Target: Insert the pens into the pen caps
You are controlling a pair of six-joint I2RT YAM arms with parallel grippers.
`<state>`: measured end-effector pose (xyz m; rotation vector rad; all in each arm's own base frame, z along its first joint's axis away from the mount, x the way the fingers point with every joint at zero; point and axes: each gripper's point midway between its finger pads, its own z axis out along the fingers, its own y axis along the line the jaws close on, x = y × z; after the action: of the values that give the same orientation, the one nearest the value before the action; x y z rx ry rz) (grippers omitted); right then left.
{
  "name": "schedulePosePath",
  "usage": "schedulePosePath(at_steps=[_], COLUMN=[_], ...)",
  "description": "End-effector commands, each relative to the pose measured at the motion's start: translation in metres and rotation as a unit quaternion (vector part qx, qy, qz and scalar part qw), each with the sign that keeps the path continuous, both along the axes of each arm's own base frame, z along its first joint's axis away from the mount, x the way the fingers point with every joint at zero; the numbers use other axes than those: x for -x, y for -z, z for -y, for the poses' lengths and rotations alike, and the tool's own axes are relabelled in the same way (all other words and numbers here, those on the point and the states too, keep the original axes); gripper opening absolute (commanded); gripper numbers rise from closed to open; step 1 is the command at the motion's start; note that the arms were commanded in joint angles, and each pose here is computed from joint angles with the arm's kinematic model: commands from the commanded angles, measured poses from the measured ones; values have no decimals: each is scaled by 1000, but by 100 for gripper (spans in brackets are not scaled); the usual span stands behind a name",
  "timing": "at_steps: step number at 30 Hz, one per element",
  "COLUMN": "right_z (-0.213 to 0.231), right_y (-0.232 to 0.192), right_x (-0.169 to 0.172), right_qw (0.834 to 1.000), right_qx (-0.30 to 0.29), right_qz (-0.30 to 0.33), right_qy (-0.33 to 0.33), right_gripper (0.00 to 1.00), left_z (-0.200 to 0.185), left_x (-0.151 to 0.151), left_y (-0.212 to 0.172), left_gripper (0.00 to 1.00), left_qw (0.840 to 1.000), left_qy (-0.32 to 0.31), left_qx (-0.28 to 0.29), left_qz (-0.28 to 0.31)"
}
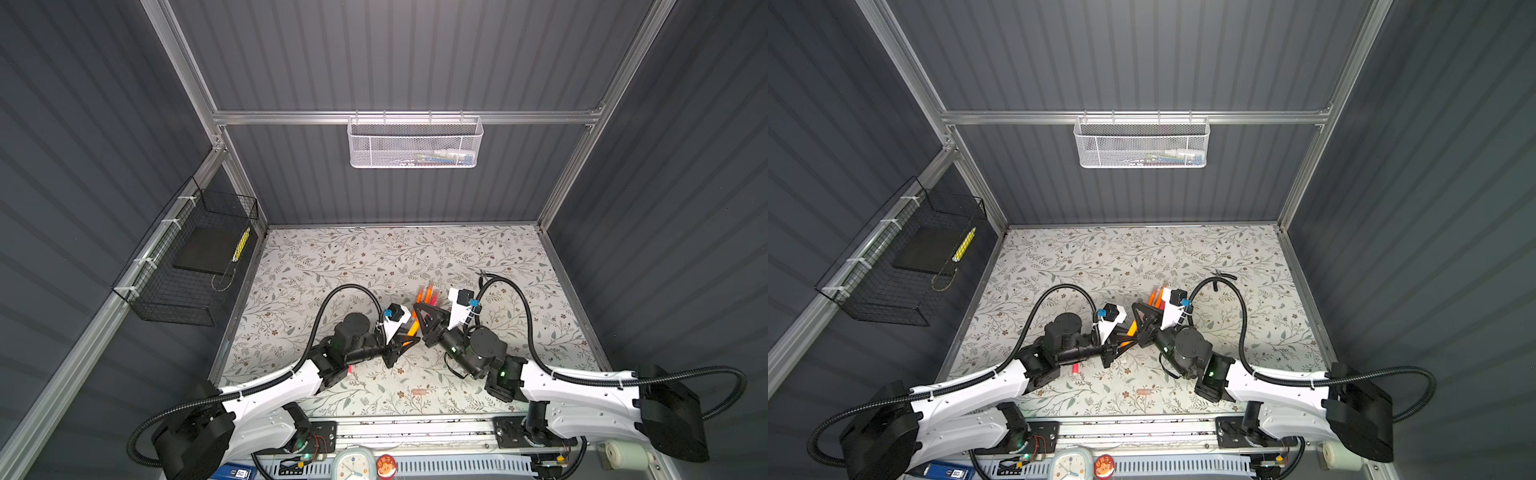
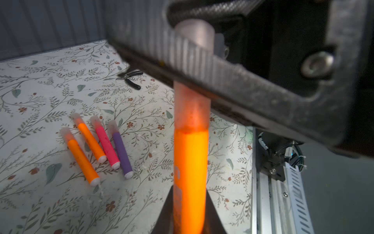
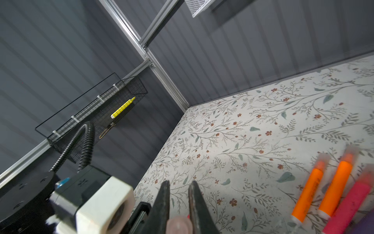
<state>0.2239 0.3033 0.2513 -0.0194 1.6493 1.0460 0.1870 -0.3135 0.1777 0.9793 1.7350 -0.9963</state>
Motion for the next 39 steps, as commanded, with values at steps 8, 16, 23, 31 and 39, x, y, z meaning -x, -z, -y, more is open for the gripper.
schedulePosePath(at_steps=[8,16,23,31,39], right_z=[-55,-49,-46,-48,-70], right_y=[60,41,40,42,63], right_x=[67,84,89,85,91], right_qw=[985,978,976,978,980], right_qx=[51,37,25,26,69], right_qz=[-54,31,42,18,-38], right_qy=[-158,-202,-212,-205,-184], right_gripper=[0,0,0,0,0], left_z=[1,-4,-8,-29,-51], left_x=[-50,-32,-30,-67,-89], left_y=[-100,-104,-96,-84,-87], left_gripper=[0,0,0,0,0], left_qw=[984,984,986,984,967], left_qy=[-87,17,8,-118,-223], left_qx=[115,175,165,124,107], left_qz=[103,34,35,50,64])
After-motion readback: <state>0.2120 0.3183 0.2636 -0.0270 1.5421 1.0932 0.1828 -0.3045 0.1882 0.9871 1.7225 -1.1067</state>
